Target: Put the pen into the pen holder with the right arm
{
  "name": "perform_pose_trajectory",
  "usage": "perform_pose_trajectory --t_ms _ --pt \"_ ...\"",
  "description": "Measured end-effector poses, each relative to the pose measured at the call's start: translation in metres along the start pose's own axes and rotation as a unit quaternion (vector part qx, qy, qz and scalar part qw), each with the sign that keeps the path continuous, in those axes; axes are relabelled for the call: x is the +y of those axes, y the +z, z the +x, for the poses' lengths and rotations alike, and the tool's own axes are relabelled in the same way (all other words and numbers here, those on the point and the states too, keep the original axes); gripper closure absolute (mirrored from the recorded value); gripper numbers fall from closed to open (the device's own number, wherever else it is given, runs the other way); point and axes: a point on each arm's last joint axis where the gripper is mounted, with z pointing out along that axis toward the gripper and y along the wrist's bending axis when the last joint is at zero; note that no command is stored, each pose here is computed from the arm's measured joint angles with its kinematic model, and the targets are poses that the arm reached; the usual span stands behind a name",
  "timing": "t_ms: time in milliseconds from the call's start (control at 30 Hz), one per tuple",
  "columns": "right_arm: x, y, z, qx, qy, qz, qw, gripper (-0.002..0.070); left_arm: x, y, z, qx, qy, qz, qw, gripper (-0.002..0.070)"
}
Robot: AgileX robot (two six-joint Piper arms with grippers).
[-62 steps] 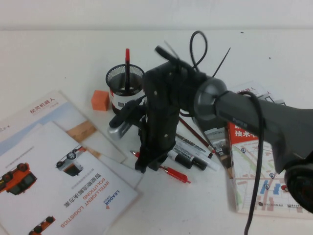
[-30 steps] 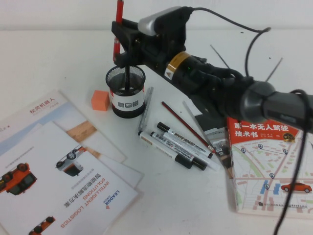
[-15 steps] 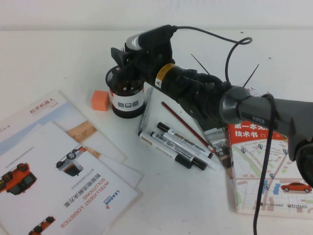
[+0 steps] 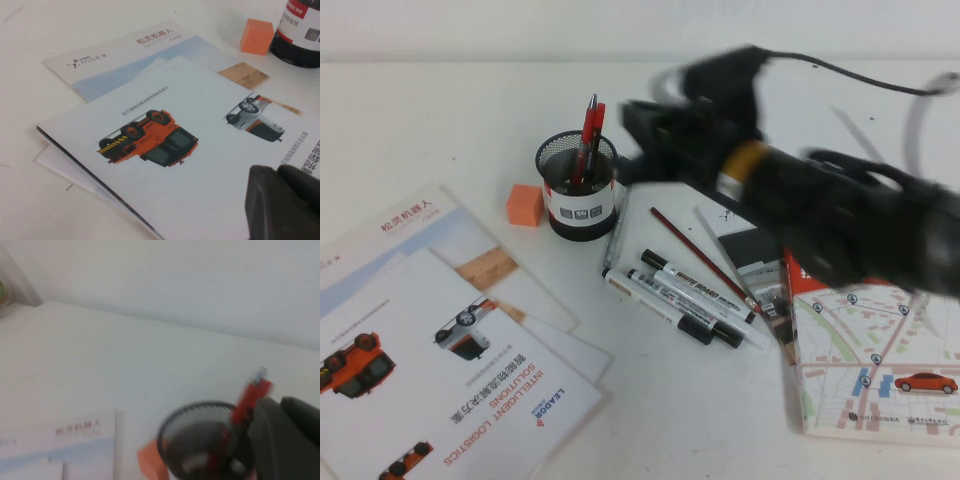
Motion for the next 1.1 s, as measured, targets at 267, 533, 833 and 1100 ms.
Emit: perform_pose_trajectory --t_ms 267,533,833,1100 --pt "0.013 -0.138 -0.018 -0.033 -0.049 0.023 0.998 0.0694 0.000 0.000 0.000 0.000 0.000 0.000 1.000 0.0677" --pt "0.021 -0.245 -0.031 0.044 -0.007 0.060 0.997 0.0695 0.000 0.000 0.000 0.000 0.000 0.000 1.000 0.0677" --pt "0.028 -0.324 -0.017 0.059 0.001 0.064 0.996 0.0695 0.000 0.000 0.000 0.000 0.000 0.000 1.000 0.0677" --pt "0.020 -0.326 0.022 0.050 0.047 0.074 0.995 0.0695 0.000 0.000 0.000 0.000 0.000 0.000 1.000 0.0677"
